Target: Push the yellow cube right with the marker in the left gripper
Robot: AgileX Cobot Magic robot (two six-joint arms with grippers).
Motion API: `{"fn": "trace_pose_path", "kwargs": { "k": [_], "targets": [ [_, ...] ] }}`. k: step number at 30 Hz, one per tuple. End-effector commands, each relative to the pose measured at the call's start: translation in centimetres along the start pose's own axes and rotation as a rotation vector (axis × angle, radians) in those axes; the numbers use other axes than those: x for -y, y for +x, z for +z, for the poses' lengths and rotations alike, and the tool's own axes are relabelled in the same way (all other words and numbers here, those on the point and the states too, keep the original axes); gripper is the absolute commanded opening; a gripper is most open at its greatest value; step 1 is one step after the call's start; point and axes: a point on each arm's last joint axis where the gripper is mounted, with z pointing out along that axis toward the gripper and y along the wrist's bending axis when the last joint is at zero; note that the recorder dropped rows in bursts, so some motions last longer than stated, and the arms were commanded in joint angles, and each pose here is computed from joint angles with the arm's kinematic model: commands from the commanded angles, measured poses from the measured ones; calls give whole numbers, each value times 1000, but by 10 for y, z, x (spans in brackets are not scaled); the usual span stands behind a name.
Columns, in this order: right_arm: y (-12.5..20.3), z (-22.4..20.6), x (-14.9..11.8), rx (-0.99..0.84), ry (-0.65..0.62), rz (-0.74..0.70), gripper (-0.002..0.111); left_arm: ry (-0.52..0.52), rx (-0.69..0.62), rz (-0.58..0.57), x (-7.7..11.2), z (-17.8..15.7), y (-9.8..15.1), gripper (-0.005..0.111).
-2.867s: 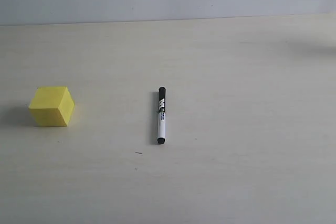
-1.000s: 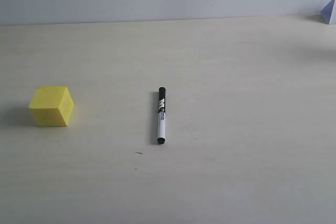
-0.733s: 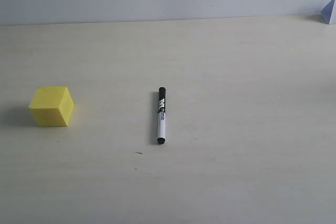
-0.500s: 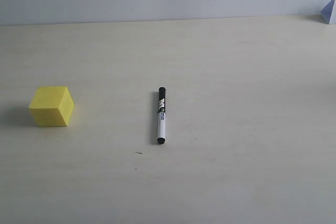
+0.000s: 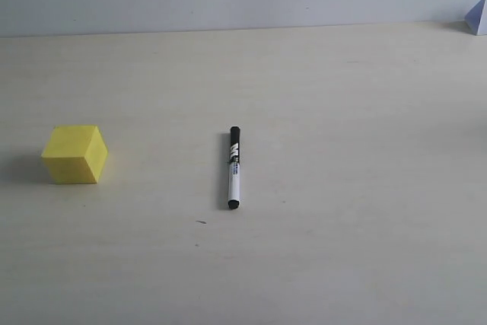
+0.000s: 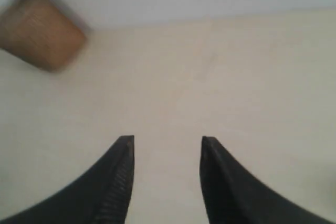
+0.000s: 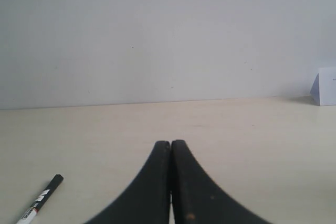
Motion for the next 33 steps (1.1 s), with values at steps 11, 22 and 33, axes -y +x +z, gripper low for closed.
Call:
{"fn": "trace_pose_path", "kwargs": {
  "k": [11, 22, 33],
  "targets": [
    [0, 0, 0, 10, -1, -2, 0, 809, -633, -74, 190, 21, 3, 41],
    [0, 0, 0, 10, -1, -2, 0, 1101, -290, -115, 304, -18, -2, 41],
    [0, 0, 0, 10, -1, -2, 0, 1119, -440, -3, 339, -31, -13, 49]
  ]
}}
